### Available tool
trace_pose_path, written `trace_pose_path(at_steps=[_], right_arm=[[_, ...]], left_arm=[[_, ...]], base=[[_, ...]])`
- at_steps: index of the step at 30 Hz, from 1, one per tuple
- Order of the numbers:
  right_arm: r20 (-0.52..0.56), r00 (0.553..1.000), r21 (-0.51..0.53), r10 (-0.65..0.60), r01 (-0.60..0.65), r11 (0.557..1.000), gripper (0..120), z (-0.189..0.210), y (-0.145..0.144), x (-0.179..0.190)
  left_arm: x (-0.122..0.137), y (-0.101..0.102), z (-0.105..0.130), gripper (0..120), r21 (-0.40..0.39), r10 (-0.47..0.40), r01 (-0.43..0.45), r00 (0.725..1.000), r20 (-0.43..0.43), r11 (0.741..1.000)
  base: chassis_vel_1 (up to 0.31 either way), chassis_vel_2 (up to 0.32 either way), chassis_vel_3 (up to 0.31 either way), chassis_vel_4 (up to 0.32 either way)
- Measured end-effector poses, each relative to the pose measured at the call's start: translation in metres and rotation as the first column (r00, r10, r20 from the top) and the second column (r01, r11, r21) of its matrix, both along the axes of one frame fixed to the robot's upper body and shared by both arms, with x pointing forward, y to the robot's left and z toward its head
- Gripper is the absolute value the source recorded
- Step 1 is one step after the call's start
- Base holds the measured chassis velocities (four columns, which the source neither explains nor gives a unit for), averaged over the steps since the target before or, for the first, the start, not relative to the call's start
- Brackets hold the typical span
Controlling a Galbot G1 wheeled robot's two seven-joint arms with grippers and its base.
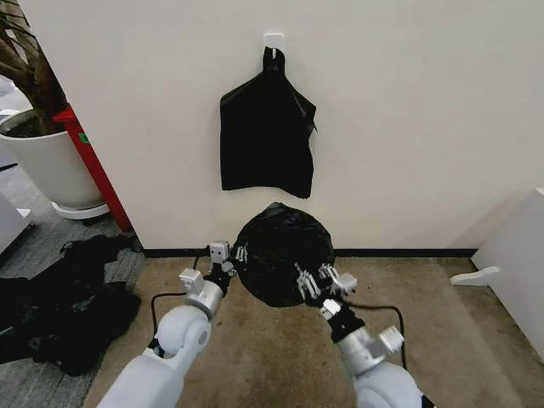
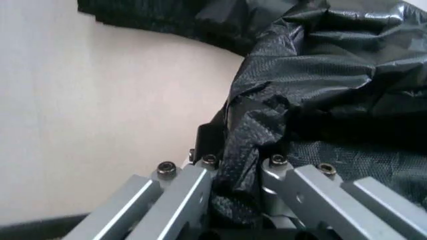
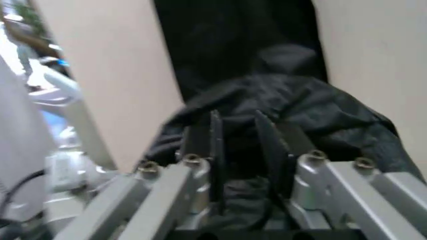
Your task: Place the garbage bag over the trash bin.
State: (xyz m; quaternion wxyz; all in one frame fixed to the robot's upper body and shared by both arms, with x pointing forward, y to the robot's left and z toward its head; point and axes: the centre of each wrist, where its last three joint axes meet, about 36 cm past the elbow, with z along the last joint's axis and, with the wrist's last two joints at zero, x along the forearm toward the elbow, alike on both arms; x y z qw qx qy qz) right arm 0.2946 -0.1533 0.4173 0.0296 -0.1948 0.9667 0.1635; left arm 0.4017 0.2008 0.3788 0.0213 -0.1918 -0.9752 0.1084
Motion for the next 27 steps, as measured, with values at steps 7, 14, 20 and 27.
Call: trace_pose_path(at_steps=[7,14,20,27], right_arm=[[-0.185,0.980,-0.104,-0.070,0.051,0.993,0,0.005,0.033,0.009],[-0.267,0.958,-0.180,-0.103,0.056,0.982,0,0.012,0.050,0.029],[-0.318,0.933,-0.263,-0.167,0.082,0.961,0,0.020,0.061,0.059],[-0.406,0.877,-0.381,-0.256,0.092,0.920,0,0.014,0.067,0.088]], left_arm=[[-0.003,-0.002,-0.020,3,0.045,-0.001,-0.003,0.996,0.089,0.999],[0.001,-0.001,-0.027,3,0.060,-0.015,0.008,0.992,0.123,0.998],[0.004,-0.006,-0.035,3,0.072,-0.038,0.027,0.987,0.158,0.997],[0.004,-0.007,-0.046,3,0.111,-0.104,0.082,0.972,0.211,0.990]], base=[[0.000,0.000,0.000,0.000],[0.000,0.000,0.000,0.000],[0.000,0.000,0.000,0.000],[0.000,0.000,0.000,0.000]])
